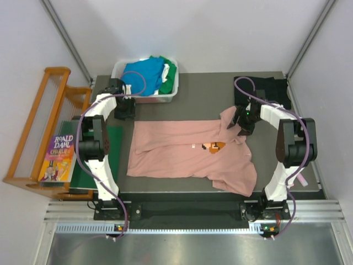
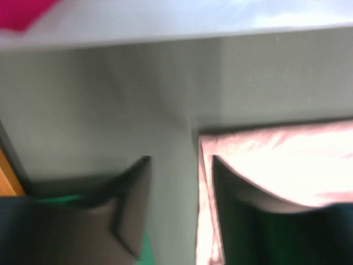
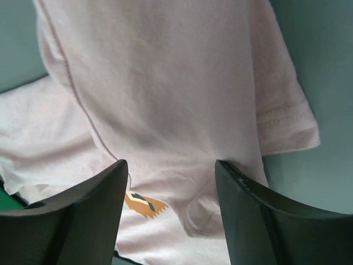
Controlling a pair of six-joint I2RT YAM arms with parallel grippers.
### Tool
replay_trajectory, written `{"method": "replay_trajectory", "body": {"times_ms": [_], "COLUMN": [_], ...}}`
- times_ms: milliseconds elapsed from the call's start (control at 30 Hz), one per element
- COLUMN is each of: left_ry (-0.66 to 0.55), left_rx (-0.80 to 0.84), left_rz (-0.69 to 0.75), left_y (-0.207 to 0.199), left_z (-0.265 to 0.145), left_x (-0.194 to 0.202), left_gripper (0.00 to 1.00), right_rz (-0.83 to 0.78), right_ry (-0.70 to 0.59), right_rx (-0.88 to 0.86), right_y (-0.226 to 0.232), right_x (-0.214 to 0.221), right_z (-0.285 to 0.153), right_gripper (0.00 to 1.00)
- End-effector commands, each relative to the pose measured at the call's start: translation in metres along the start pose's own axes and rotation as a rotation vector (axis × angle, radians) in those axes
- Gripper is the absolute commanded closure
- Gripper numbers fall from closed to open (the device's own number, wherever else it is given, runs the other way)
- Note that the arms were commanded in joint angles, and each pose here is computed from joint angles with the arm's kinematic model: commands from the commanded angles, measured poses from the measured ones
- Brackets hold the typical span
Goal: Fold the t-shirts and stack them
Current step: Fold the tshirt
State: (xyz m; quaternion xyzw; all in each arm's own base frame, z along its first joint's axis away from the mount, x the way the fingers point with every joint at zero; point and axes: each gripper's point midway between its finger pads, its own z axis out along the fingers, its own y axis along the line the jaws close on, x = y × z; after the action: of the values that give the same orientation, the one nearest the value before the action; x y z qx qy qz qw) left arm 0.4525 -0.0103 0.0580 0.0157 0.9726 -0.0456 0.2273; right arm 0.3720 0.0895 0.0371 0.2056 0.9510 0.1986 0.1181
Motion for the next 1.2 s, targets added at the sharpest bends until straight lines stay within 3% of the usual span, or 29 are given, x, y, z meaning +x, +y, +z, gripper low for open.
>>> {"method": "replay_trajectory", "body": {"times_ms": [0, 67, 200, 300, 400, 500, 700, 1167], "left_ry": [-0.062, 0.001, 0.144, 0.205, 0.238, 0.247, 0.25, 0.231], "left_rx": [0.04, 0.121, 0.147, 0.138, 0.104, 0.041, 0.032, 0.064], "left_rz": [0.012, 0.021, 0.136, 0.177, 0.251, 0.333, 0.317, 0.269], "left_y": [-0.012, -0.032, -0.063, -0.069, -0.064, -0.059, -0.057, -0.07], "left_z": [-0.055, -0.074, -0.083, -0.085, -0.078, -0.073, -0.07, -0.053], "left_x": [-0.013, 0.007, 0.072, 0.111, 0.142, 0.163, 0.168, 0.147], "left_gripper": [0.31, 0.19, 0.16, 0.21, 0.36, 0.42, 0.53, 0.52], "right_rz": [-0.103, -0.113, -0.138, -0.15, -0.158, -0.158, -0.146, -0.157], "right_ry": [-0.206, -0.224, -0.274, -0.27, -0.258, -0.234, -0.191, -0.18], "right_rx": [-0.047, -0.071, -0.115, -0.122, -0.123, -0.101, -0.09, -0.106], "right_y": [0.024, 0.031, 0.04, 0.037, 0.03, 0.018, 0.004, 0.009], "right_x": [-0.026, -0.021, -0.008, 0.007, 0.023, 0.036, 0.051, 0.052], "right_z": [-0.042, -0.055, -0.086, -0.094, -0.092, -0.084, -0.066, -0.061], "right_gripper": [0.34, 0.33, 0.31, 0.31, 0.32, 0.32, 0.32, 0.34]}}
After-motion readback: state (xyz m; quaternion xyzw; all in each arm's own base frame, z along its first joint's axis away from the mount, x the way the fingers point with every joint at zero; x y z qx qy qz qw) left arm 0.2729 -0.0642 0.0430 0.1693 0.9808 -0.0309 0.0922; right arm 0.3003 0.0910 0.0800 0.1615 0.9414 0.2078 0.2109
